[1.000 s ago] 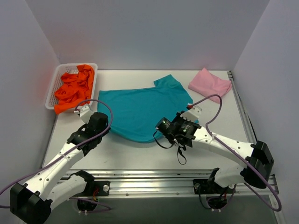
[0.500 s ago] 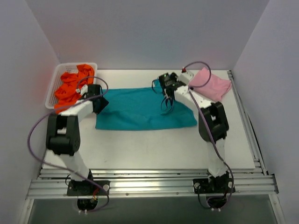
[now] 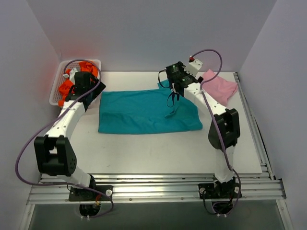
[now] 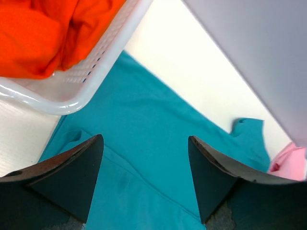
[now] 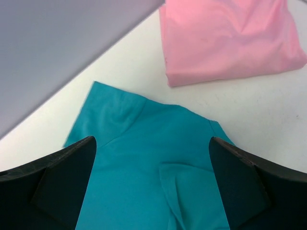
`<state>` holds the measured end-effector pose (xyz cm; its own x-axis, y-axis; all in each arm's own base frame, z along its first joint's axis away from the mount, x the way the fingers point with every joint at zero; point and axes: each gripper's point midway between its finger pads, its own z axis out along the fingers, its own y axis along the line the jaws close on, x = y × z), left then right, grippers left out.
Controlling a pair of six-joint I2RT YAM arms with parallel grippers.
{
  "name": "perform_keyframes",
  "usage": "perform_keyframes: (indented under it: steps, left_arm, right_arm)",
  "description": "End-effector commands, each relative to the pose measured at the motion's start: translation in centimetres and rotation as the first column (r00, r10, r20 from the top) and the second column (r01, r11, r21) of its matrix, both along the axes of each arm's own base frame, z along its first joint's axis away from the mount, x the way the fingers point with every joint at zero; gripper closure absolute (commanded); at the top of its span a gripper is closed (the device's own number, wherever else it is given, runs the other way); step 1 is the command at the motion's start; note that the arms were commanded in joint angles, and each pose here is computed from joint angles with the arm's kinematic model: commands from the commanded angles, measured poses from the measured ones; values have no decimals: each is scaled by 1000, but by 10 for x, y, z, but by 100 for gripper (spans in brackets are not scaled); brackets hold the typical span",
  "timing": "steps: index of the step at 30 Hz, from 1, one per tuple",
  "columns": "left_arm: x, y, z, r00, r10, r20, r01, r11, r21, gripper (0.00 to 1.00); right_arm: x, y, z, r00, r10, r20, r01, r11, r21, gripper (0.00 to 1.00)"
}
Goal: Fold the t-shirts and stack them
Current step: Fold the flattened tshirt in 1/3 of the way
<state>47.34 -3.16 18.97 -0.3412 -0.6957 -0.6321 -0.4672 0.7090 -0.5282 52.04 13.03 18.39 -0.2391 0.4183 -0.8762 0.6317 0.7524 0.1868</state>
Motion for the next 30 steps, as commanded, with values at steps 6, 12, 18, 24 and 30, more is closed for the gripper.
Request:
perform_keyframes:
  steps: [6, 12, 18, 24, 30]
  left_arm:
    - [-52, -3, 20, 998, -32, 45, 30, 999, 43, 23]
    - [-79, -19, -21, 999, -37, 37, 37, 999, 12, 30]
    - [-82, -28, -31, 998, -33, 55, 32, 999, 18, 31]
    - [-79, -29, -41, 999, -44, 29, 43, 999, 29, 32]
    - [-78, -28, -42, 998, -45, 36, 43, 998, 38, 32]
  right_arm:
    - [-67, -3, 18, 989, 129, 73, -135, 987, 86, 7]
    - [-99, 18, -32, 978, 208, 20, -208, 964, 166, 100]
    - [-115, 45, -87, 967, 239, -92, -223, 962, 157, 100]
    - [-111, 49, -121, 963, 204, -178, -185, 976, 118, 100]
    - [-113, 44, -141, 964, 165, -211, -147, 984, 98, 100]
